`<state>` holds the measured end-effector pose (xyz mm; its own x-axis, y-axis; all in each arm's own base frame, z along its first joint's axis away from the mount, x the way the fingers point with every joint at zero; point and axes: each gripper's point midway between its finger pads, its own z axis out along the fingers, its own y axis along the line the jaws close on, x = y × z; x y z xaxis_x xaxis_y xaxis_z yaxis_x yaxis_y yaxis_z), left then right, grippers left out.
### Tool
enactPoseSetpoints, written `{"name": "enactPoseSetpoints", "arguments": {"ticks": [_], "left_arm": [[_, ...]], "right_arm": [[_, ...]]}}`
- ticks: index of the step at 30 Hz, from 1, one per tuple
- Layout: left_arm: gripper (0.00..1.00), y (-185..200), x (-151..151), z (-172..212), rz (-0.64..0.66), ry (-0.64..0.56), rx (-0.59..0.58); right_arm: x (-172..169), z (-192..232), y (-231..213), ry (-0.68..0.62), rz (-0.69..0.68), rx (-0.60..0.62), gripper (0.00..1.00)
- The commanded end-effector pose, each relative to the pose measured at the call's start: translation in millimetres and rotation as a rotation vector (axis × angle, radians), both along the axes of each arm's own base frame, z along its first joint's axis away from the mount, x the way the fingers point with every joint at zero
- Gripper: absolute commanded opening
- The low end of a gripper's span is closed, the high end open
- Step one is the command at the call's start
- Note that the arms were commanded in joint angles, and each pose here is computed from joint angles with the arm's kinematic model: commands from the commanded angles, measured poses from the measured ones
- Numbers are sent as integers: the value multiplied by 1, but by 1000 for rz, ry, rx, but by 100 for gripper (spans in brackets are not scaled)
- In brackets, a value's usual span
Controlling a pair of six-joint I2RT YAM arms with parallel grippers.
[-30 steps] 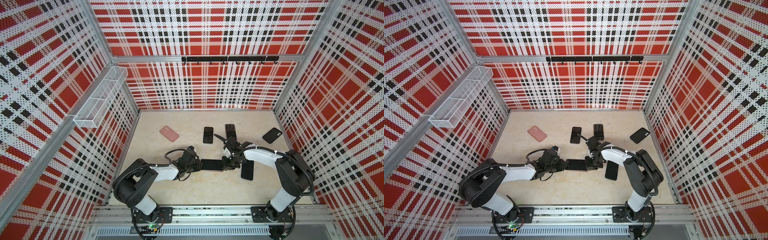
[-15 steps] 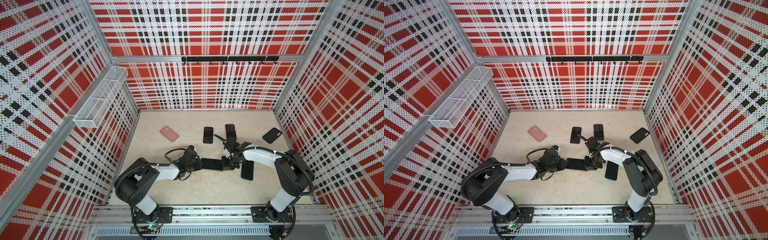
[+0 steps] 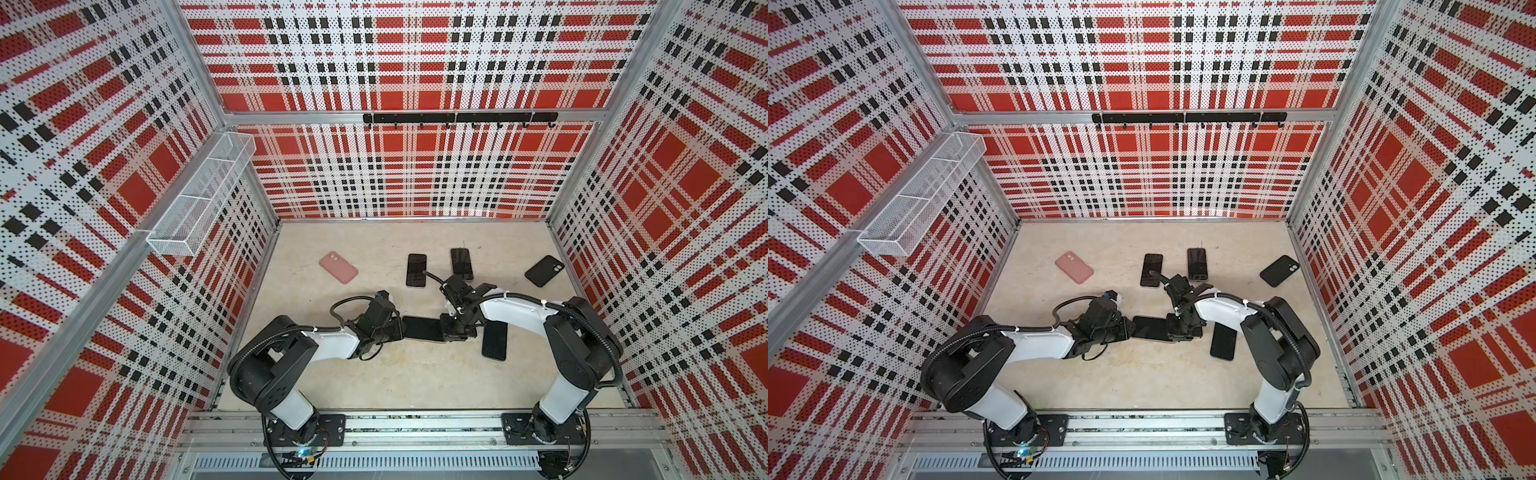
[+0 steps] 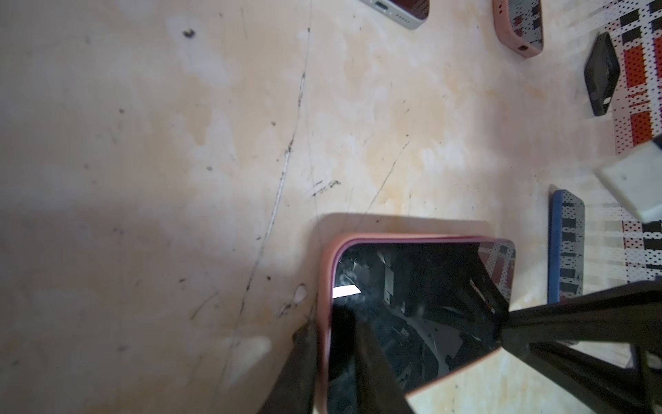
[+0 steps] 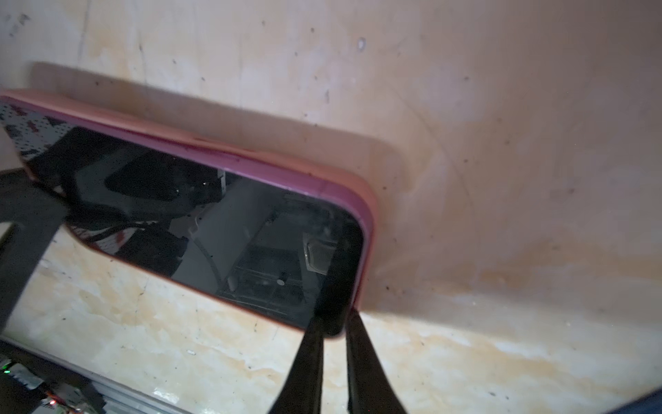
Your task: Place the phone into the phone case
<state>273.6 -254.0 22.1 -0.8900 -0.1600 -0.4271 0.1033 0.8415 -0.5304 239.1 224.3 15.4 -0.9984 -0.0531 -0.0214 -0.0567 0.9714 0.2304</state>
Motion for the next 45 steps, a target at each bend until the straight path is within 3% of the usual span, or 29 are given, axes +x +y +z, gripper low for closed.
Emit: {"name": "enactPoseSetpoints", "arguments": {"ticks": [1,7,11,25,37,45], "left_arm": [[23,-7,-36,-8,-124,123,21],[29,1,-14,11,-83,73,12],[32,5,-4,15,-62,58,27],[31,10,3,-4,-23,86,29],[25,13,1,-14,-24,93,55],[23,12,0,-18,-30,98,66]], "right_arm": [[-9,-25,-28,0,38,-183,18],[24,45,-33,-129,18,-125,31],[33,59,-31,-168,25,-63,32],[59,41,-2,-165,118,58,24],[58,4,-11,-88,139,-26,17],[38,-14,-21,15,171,-76,16]]}}
